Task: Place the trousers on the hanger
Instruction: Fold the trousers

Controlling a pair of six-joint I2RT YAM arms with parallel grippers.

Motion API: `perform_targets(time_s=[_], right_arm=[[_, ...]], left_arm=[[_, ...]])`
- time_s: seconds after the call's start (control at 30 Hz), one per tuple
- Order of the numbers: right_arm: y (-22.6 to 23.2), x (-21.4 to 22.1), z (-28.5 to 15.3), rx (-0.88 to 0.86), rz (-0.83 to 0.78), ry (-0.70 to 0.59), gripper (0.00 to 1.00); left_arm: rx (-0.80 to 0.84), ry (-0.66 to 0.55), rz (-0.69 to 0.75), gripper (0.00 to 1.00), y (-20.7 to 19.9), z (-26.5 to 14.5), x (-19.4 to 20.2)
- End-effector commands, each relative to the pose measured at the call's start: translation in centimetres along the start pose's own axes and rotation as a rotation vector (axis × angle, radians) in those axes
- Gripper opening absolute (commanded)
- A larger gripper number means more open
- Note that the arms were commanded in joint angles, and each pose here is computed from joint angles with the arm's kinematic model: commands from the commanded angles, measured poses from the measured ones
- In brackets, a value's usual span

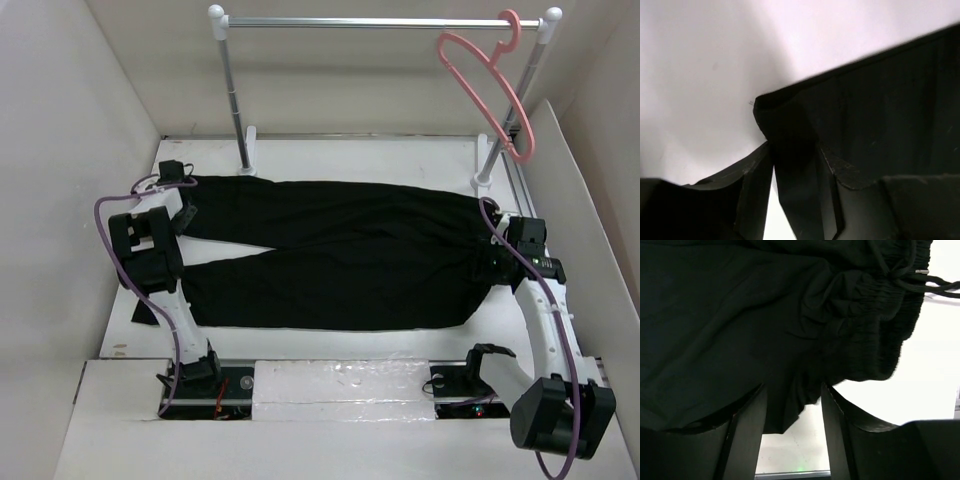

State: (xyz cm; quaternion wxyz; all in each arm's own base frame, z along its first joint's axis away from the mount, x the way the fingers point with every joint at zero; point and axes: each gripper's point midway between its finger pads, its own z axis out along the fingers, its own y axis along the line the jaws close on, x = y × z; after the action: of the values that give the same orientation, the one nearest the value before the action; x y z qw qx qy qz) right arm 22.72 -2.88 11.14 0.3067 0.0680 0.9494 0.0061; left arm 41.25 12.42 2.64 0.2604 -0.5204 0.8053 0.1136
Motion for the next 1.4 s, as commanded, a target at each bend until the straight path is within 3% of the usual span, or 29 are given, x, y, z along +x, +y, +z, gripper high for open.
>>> perform_targets(time_s=[0.0, 0.07, 0.1, 0.13, 0.47, 0.63, 0.77, 0.8, 0.83, 0.9, 0.97, 1.07, 1.1, 1.17, 1.2, 1.3, 1.33, 1.37], right_arm=[[0.7, -1.4, -0.9, -0.027, -0.020, -0.053, 0.54], [0.9, -1.8, -1.3, -0.028, -0.039, -0.066, 0.54], [0.9, -1.8, -1.4, -0.028, -0.041, -0.066, 0.54], [1.1, -1.7, -1.5, -0.038, -0.056, -0.067, 0.54], [2.1, -1.3, -2.1, -0.072, -0.100, -0.077, 0.57], [3.4, -1.1, -2.7, -0.118, -0.137, -0.073, 0.67], [5.7, -1.2, -3.3, -0.211, -0.191, -0.095, 0.78], [6.5, -1.3, -3.3, -0.243, -0.213, -0.111, 0.81], [7.8, -1.1, -3.6, -0.302, -0.257, -0.115, 0.82], [9.8, -0.7, -3.9, -0.396, -0.306, -0.123, 0.82], [11.5, 0.4, -4.2, -0.461, -0.371, -0.116, 0.82], [13.1, 0.0, -5.4, -0.512, -0.448, -0.171, 0.67], [13.4, -0.4, -5.7, -0.519, -0.464, -0.192, 0.40], [14.1, -1.1, -6.4, -0.542, -0.517, -0.220, 0.19], [15.1, -0.7, -6.7, -0.578, -0.571, -0.212, 0.07], [15.5, -0.3, -6.5, -0.593, -0.607, -0.194, 0.09], [15.7, 0.0, -6.5, -0.605, -0.630, -0.189, 0.12], [15.7, 0.2, -6.4, -0.605, -0.637, -0.184, 0.24]], left_arm=[[-0.042, 0.005, 0.002, 0.33, -0.2, 0.8, -1.0], [-0.037, 0.006, -0.001, 0.27, -0.4, 1.0, -1.0], [-0.050, 0.007, -0.002, 0.04, 0.1, 1.4, -1.0], [-0.077, 0.000, -0.003, 0.00, 0.8, 1.4, -0.9], [-0.268, -0.017, 0.016, 0.00, 8.3, 0.8, -0.4], [-0.253, -0.050, 0.014, 0.00, 9.1, -0.5, -1.9], [-0.153, -0.072, 0.033, 0.31, 7.2, -3.0, -4.1], [-0.102, -0.104, 0.028, 0.57, 6.3, -4.7, -5.1], [-0.065, -0.125, 0.035, 0.69, 5.5, -6.0, -5.7], [-0.004, -0.195, 0.026, 0.77, 4.6, -9.5, -6.9], [-0.006, -0.202, -0.013, 0.77, 5.9, -10.8, -6.6], [-0.050, -0.170, -0.115, 0.71, 9.9, -11.5, -4.5], [-0.064, -0.169, -0.174, 0.65, 11.7, -11.9, -4.4], [-0.134, -0.094, -0.204, 0.59, 14.9, -11.1, -1.1], [-0.147, -0.082, -0.302, 0.51, 16.8, -11.5, -0.2], [-0.181, -0.033, -0.353, 0.49, 18.8, -11.1, 1.8], [-0.209, 0.004, -0.387, 0.49, 20.2, -10.5, 2.7], [-0.225, 0.015, -0.405, 0.49, 20.8, -10.4, 3.0]])
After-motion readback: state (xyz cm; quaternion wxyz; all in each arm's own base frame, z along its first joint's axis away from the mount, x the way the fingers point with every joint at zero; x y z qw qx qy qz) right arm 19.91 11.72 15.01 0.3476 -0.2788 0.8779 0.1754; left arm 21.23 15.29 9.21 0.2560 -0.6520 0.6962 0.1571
